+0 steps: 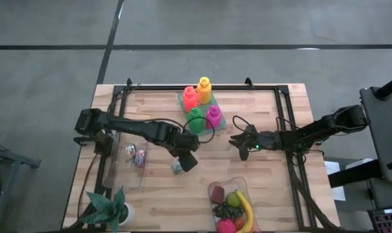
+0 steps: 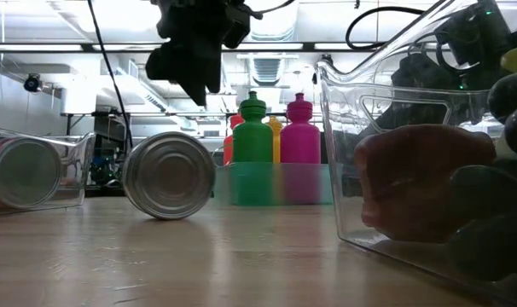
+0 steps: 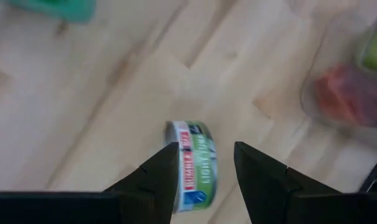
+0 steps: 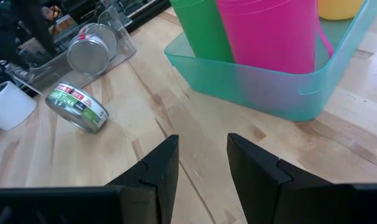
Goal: Pick & Place Food Item
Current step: Put the green and white tuna can into the top transparent bin
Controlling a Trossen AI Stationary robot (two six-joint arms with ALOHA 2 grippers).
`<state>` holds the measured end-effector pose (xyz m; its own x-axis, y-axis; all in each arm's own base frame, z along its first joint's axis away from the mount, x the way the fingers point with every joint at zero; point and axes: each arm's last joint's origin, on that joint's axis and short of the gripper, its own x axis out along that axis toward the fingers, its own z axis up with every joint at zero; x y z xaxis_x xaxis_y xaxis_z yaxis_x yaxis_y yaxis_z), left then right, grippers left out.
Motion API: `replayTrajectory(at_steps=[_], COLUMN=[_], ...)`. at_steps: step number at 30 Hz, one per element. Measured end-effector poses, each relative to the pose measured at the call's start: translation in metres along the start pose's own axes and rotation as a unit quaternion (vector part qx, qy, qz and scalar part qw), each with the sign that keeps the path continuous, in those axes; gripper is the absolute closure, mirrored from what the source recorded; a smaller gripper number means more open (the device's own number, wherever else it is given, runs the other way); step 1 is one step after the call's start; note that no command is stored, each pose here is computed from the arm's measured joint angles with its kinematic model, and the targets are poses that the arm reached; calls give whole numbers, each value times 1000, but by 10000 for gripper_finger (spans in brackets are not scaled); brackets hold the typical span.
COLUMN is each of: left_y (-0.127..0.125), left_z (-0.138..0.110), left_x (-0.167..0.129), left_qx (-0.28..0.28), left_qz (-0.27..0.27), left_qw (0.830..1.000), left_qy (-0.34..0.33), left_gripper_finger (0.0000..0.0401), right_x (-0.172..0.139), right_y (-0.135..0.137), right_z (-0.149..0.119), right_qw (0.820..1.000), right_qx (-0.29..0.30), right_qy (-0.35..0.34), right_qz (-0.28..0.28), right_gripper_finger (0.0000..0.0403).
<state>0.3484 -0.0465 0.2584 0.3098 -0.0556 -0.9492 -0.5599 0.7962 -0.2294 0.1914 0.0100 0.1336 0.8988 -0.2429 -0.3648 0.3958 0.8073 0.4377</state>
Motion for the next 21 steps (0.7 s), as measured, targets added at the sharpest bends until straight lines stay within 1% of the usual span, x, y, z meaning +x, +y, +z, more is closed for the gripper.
replayTrajectory(at_steps=[3,6,9,12,16,21], left_y=[5,4,4,6,9,13], left_z=[5,7,4,4,7,8], left_x=[-10,-20,-28,-29,-29,-29], left_qx=[-2,-12,-9,-17,-41,-52], left_qz=[-9,-36,-62,-66,-65,-58], left_qw=[1000,999,998,998,997,997], left_qy=[-19,-38,-24,-15,-15,-12], left_gripper_finger=[242,242,242,235,200,135], right_x=[0,0,0,0,0,0], right_y=[0,0,0,0,0,0], right_z=[0,0,0,0,0,0], right_qw=[1000,1000,1000,1000,1000,1000], right_qx=[0,0,0,0,-1,-1], right_qy=[0,0,0,1,1,1], right_qz=[0,0,0,0,-1,-1], right_gripper_finger=[269,269,269,269,269,269])
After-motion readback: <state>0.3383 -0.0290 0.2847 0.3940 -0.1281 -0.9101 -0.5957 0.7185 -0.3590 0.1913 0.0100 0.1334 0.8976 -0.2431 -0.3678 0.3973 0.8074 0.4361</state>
